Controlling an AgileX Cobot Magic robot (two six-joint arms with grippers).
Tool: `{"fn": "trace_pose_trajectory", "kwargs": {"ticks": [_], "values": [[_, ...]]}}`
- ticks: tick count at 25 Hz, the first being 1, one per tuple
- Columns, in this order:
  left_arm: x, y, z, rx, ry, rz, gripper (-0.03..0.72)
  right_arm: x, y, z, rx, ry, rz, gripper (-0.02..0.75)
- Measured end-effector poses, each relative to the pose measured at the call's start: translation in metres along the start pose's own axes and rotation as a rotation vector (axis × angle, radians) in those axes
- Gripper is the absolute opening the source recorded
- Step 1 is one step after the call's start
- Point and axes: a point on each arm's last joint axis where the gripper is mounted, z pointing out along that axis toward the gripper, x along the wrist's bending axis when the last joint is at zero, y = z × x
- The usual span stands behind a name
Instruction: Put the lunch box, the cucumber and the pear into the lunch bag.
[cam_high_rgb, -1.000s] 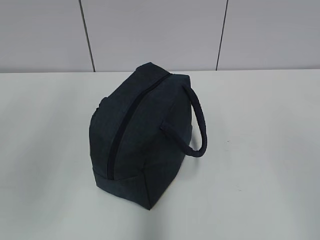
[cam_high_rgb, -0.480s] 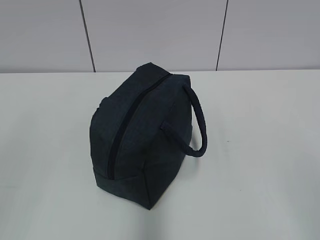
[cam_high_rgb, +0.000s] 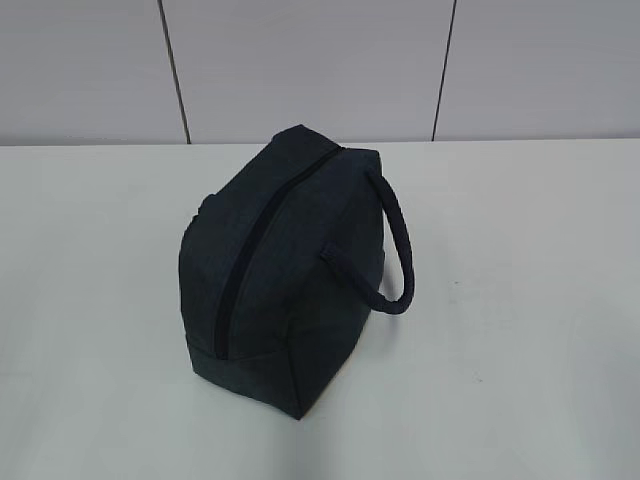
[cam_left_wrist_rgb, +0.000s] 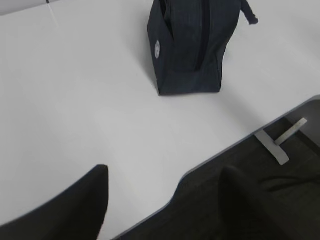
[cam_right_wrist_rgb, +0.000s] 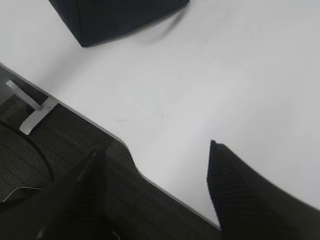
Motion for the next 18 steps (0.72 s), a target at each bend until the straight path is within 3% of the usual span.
{"fn": "trace_pose_trajectory", "kwargs": {"ticks": [5,18], "values": [[0.001,-0.009,0.022,0.037,-0.005,-0.008,0.418,0.0,0.0,0.005,-0.02,-0.002,0.0,0.496],[0.002,-0.008,0.035,-0.021,-0.002,-0.013,0.418,0.0,0.0,0.005,-0.027,-0.003,0.002,0.496]]}}
